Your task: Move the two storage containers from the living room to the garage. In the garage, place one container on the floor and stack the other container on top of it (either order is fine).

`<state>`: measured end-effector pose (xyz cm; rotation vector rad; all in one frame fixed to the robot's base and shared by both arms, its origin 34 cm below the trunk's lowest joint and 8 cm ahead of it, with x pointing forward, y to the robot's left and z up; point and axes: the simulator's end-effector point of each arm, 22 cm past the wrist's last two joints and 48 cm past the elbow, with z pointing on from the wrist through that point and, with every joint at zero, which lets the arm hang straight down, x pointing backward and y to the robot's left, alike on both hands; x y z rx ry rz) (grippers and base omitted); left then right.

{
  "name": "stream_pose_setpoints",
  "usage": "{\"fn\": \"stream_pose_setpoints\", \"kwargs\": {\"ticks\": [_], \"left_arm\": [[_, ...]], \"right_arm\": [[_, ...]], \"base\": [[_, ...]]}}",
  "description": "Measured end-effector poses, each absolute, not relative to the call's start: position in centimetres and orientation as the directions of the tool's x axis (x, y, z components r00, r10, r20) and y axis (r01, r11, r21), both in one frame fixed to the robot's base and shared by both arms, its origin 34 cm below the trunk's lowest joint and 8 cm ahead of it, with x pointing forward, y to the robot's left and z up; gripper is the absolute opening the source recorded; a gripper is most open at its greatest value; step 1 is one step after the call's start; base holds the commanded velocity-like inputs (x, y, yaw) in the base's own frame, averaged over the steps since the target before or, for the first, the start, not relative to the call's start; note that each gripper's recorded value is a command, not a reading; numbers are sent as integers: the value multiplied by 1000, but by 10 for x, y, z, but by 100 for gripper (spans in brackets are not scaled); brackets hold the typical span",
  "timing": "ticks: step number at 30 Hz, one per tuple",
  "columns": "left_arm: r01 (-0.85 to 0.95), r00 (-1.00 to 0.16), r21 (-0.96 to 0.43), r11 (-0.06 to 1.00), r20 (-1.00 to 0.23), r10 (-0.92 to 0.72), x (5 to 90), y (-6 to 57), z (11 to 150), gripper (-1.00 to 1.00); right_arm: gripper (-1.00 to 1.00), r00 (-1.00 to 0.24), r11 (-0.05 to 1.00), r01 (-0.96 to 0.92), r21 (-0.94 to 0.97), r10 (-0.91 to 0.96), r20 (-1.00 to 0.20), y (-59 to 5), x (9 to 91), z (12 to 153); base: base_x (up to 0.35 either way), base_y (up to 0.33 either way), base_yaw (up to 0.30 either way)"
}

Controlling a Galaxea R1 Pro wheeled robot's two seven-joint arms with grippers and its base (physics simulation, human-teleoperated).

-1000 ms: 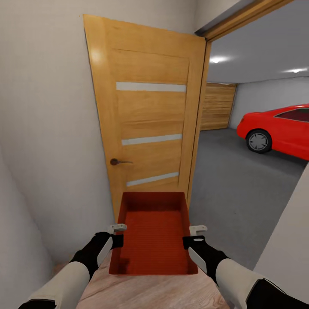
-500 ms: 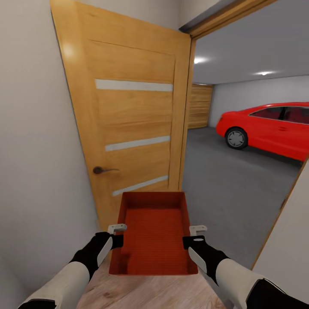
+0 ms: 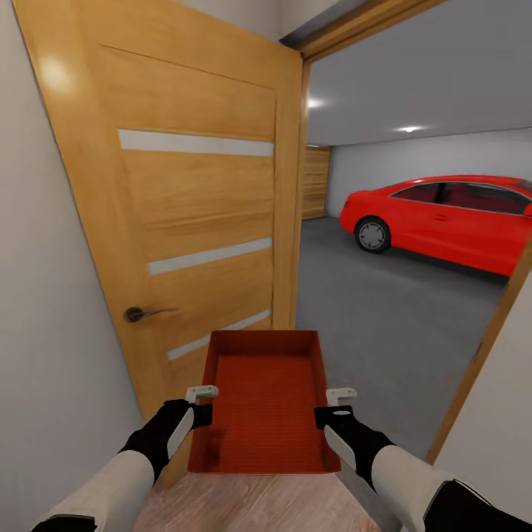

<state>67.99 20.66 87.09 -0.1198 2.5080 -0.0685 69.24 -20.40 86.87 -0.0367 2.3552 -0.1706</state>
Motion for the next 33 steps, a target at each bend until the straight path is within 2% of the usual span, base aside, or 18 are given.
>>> {"fn": "stream_pose_setpoints", "kwargs": {"ticks": [33], "left_arm": [[-70, -804, -76, 995, -586, -101, 680, 206, 871, -100]], "right_arm": [[-100, -711, 991, 24, -135, -78, -699, -204, 692, 869]], "base": [[237, 156, -277]]}}
